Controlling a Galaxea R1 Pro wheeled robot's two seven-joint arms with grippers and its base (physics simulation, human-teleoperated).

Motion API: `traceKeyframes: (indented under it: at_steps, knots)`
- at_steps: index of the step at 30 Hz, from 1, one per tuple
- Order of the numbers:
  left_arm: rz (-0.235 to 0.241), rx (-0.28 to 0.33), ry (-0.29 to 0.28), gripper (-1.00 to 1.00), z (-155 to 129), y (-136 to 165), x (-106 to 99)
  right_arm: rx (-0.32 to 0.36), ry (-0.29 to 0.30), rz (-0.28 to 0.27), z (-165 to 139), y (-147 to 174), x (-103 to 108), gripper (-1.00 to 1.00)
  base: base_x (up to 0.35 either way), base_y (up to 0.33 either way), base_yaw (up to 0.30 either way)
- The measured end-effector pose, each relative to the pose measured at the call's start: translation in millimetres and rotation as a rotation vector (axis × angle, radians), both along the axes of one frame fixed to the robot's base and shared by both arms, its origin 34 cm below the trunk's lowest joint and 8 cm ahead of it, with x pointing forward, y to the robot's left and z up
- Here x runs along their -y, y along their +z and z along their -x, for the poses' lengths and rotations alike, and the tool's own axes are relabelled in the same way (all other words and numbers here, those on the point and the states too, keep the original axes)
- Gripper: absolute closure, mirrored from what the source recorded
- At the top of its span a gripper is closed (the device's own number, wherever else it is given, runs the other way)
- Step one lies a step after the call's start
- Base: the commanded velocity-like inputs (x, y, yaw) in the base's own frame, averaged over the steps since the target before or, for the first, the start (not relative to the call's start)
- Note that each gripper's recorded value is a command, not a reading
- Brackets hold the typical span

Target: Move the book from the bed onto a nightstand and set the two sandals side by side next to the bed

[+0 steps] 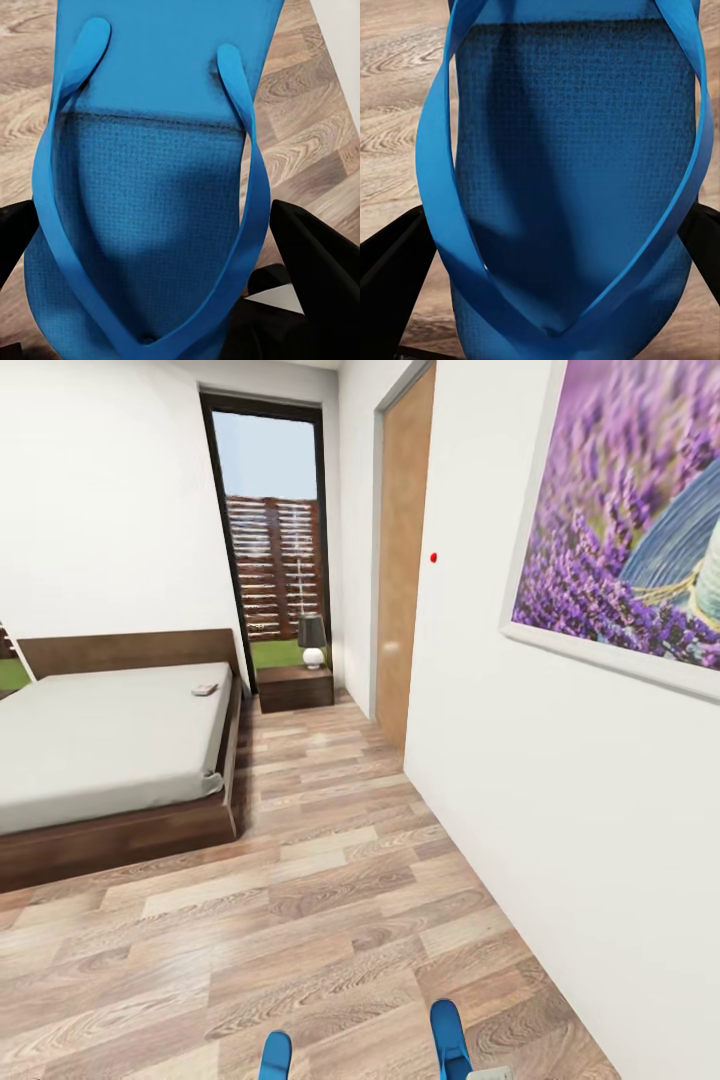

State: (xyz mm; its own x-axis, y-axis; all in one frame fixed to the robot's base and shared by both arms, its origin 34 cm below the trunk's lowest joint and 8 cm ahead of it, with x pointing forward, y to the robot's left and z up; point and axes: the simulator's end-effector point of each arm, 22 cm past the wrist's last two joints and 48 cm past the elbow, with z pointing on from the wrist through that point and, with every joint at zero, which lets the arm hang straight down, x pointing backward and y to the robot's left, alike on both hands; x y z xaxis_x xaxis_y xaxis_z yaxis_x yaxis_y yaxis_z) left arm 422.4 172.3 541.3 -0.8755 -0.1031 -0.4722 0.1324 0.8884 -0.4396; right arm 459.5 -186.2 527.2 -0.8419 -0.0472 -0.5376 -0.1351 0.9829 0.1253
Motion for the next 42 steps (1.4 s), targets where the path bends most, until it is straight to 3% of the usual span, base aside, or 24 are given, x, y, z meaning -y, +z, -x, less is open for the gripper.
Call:
traceKeyframes:
  at_steps: [19,42]
  knots:
    - [0.0,-0.013,-0.003,1.0,4.6,-3.7,1.1,-0.013,0.0,0.0,4.4,-4.2,0.0,1.0,0.006,0.0,0.0]
    - [0.0,-0.013,-0.005,1.0,5.0,-3.5,1.6,-0.012,-0.001,0.0,4.5,-3.9,0.1,1.0,0.302,-0.029,0.0]
